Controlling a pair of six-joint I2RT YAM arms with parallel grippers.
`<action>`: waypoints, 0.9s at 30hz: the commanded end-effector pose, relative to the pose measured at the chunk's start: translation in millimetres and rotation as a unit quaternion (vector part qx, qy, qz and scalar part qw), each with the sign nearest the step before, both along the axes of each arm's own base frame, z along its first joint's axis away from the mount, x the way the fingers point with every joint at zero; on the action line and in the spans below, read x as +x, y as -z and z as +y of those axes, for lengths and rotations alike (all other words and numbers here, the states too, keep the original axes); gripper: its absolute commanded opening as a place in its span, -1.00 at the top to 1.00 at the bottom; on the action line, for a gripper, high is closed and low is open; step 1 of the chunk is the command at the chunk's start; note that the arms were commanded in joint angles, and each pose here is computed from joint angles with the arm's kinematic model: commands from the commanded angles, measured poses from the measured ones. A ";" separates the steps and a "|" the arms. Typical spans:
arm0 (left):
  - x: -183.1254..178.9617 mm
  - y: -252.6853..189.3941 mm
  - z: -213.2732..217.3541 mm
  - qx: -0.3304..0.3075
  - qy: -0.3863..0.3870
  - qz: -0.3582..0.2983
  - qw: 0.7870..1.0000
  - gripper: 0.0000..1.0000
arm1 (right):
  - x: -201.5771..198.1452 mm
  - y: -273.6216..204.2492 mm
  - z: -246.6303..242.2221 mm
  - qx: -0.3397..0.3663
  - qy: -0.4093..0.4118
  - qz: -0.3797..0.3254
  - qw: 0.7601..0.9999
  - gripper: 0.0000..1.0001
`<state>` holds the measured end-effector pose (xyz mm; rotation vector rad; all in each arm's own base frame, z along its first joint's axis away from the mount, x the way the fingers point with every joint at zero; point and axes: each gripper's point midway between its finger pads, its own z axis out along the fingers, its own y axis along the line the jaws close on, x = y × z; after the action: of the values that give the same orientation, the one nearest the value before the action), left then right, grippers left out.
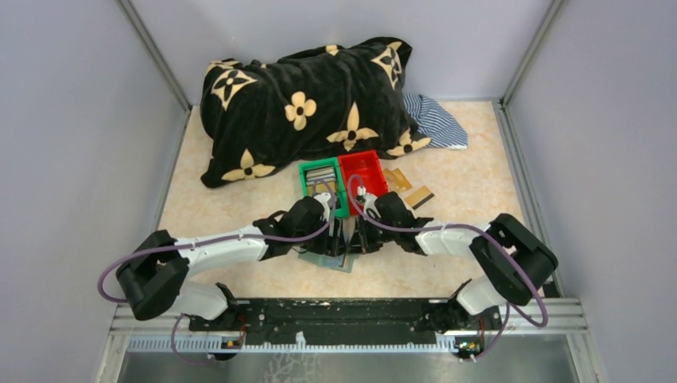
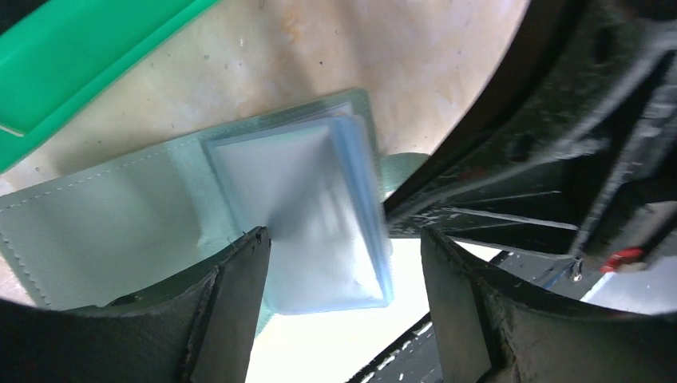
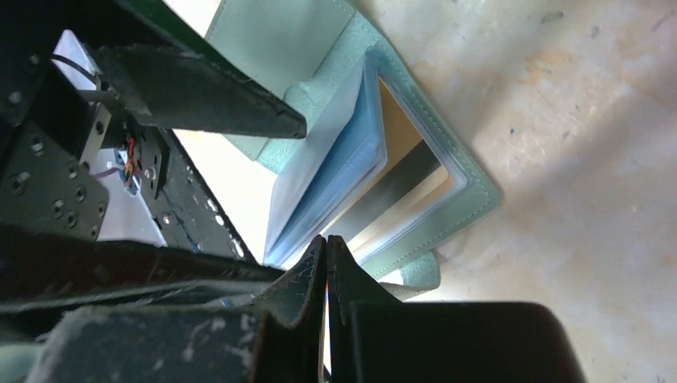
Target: Take the credit cards out of the card holder
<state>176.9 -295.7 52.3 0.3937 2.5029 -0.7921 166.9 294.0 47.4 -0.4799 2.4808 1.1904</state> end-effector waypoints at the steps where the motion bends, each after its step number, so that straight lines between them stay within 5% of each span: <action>1: 0.5 -10.3 5.8 -0.002 -0.004 -0.019 1.000 -0.52 | 17.0 -26.7 28.4 0.060 -0.018 -0.040 0.997 1.00; 16: 2.5 -12.5 30.2 0.028 -0.035 -0.038 0.998 -0.58 | 30.6 -17.1 49.2 0.068 -0.043 -0.039 0.996 1.00; 23: 14.0 -11.9 73.4 0.106 -0.094 -0.061 0.988 -0.58 | 30.0 -4.1 39.2 0.042 -0.025 -0.030 0.998 1.00; 27: 1.2 -0.9 85.8 0.096 -0.128 -0.032 0.987 -0.57 | 27.9 1.8 28.4 0.034 -0.014 -0.022 0.999 1.00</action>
<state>186.4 -235.9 66.3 0.2657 2.4644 -0.5180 190.6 325.7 41.8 -0.5197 2.4317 1.2689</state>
